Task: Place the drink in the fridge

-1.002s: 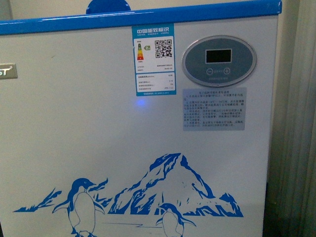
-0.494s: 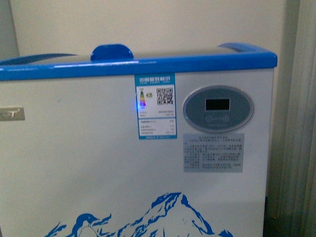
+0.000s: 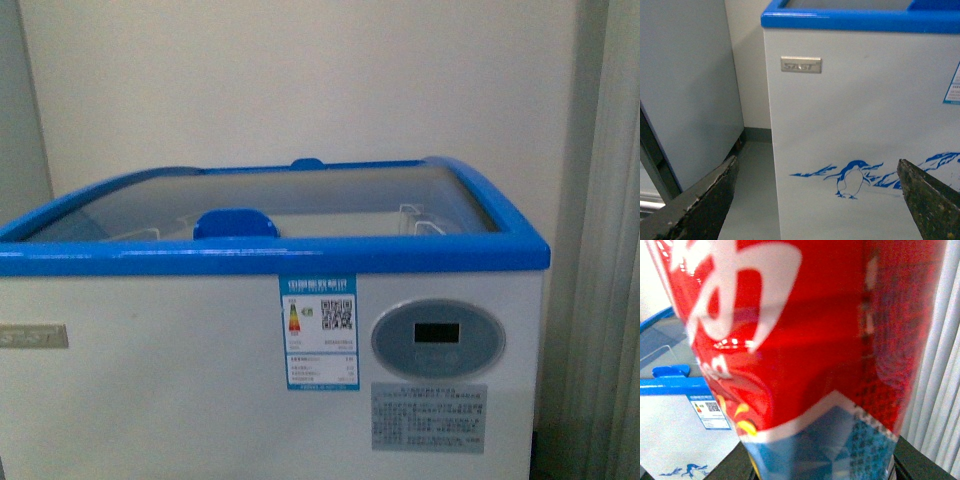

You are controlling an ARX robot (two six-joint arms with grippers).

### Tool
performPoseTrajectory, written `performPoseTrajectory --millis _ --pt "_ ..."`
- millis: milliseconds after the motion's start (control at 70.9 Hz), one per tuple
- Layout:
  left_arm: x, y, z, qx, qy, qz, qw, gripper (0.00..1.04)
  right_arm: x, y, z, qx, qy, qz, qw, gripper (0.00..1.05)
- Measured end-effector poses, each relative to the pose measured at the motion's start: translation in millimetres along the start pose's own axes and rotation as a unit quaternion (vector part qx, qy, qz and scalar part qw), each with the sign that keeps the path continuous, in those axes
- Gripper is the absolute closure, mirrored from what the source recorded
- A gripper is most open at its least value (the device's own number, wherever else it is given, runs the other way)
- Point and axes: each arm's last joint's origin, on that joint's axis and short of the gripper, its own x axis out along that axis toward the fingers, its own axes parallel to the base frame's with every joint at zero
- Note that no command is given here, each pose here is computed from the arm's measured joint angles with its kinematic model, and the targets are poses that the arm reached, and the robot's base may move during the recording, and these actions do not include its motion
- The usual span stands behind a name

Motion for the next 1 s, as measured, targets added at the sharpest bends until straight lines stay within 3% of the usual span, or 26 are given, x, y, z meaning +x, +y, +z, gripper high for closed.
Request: performPoseTrajectory --millis 451,494,578,663,832,1002 --pt "0.1 0.0 -0.1 -0.002 0.001 0.0 1.0 0.08 -0.2 0.0 0.3 0.0 -0.001 0.0 1.0 0.65" --pt "0.2 -0.5 -0.4 -0.019 0.03 -0.003 0.999 0.08 -0.2 0.0 0.3 0.0 -0.001 0.0 1.0 0.65" --pt "4.5 -4.2 -2.1 -0.086 0.146 -0.006 0.986 0.08 -0.1 0.0 0.2 0.0 0.0 0.0 1.0 0.65" --pt "16.6 -10.3 -6.5 -0.097 0.179 -0.03 0.979 0.08 -0.2 0.0 0.3 0.0 -0.001 0.0 1.0 0.65" --pt "56.7 -12.5 10.7 -0.076 0.134 -0.07 0.986 0.08 0.0 0.0 0.1 0.0 0.0 0.0 1.0 0.65" --pt "137.6 -26.0 47.7 0.048 0.04 -0.152 0.986 0.08 0.0 0.0 0.1 0.0 0.0 0.0 1.0 0.65"
